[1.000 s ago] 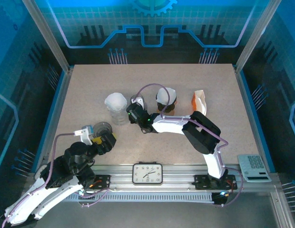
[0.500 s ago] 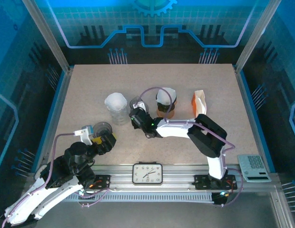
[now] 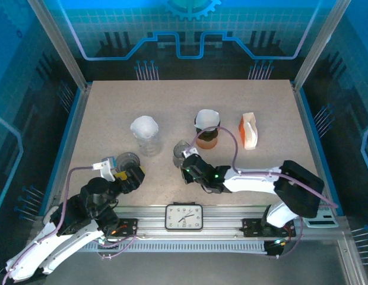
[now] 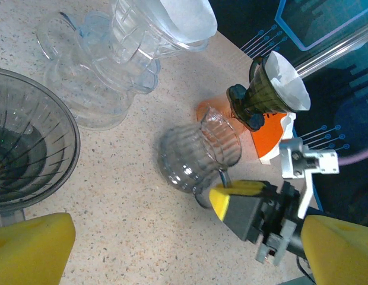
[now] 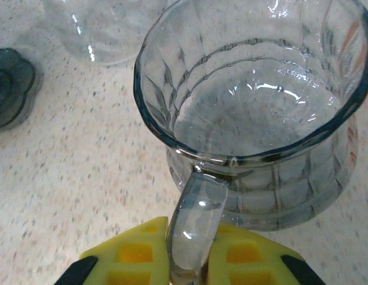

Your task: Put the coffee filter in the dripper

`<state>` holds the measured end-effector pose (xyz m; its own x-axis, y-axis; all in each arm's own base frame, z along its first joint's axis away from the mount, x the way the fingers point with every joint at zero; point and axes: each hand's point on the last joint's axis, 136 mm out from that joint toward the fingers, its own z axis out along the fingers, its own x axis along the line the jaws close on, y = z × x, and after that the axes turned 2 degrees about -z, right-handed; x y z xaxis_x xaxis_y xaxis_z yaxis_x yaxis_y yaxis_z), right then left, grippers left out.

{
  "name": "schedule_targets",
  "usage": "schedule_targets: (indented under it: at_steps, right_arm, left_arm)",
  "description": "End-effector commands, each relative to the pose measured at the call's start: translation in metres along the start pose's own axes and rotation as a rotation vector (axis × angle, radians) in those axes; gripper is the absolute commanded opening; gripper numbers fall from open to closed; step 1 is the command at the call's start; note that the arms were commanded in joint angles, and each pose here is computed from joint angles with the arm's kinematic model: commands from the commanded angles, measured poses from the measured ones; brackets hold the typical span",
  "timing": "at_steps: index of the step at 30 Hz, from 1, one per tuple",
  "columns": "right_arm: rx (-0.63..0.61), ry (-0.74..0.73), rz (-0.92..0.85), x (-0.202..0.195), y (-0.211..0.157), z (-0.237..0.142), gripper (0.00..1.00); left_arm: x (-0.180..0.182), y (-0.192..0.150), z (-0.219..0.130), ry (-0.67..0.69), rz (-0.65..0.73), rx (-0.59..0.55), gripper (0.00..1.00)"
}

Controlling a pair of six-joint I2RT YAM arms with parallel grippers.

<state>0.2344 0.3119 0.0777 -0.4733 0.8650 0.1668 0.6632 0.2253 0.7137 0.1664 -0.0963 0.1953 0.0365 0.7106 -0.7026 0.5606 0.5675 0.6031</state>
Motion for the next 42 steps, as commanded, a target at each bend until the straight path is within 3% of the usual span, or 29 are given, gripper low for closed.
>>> schedule_targets:
  at_steps: [1,12,17,24,33,38,42]
  right_arm:
    - [0.038,0.04,0.02,0.0,-0.022,-0.015,0.16]
    - [0.061,0.032,0.055,-0.021,-0.064,-0.038,0.19]
    - [0.063,0.044,0.029,-0.017,-0.065,-0.037,0.32]
    - [0.051,0.047,0.011,-0.017,-0.06,-0.046,0.58]
    - [-0.026,0.018,0.054,-0.034,-0.035,-0.077,0.64]
    - [-0.061,0.021,0.082,-0.042,-0.029,-0.086,0.64]
    - [-0.078,0.022,0.091,-0.047,-0.028,-0.092,0.64]
  left_arm:
    - [0.008,-0.007,0.002,0.024,-0.01,0.02,0.99]
    - [0.016,-0.017,0.009,0.075,-0.053,0.06,0.99]
    - [0.019,-0.017,0.011,0.099,-0.054,0.062,0.99]
    - [0.031,-0.016,0.006,0.19,-0.065,0.072,0.99]
    - [0.051,-0.009,-0.007,0.466,-0.015,0.125,0.99]
    - [0.052,0.001,0.001,0.525,-0.056,0.133,0.61]
    - [0.062,-0.003,0.02,0.54,-0.184,0.193,0.56]
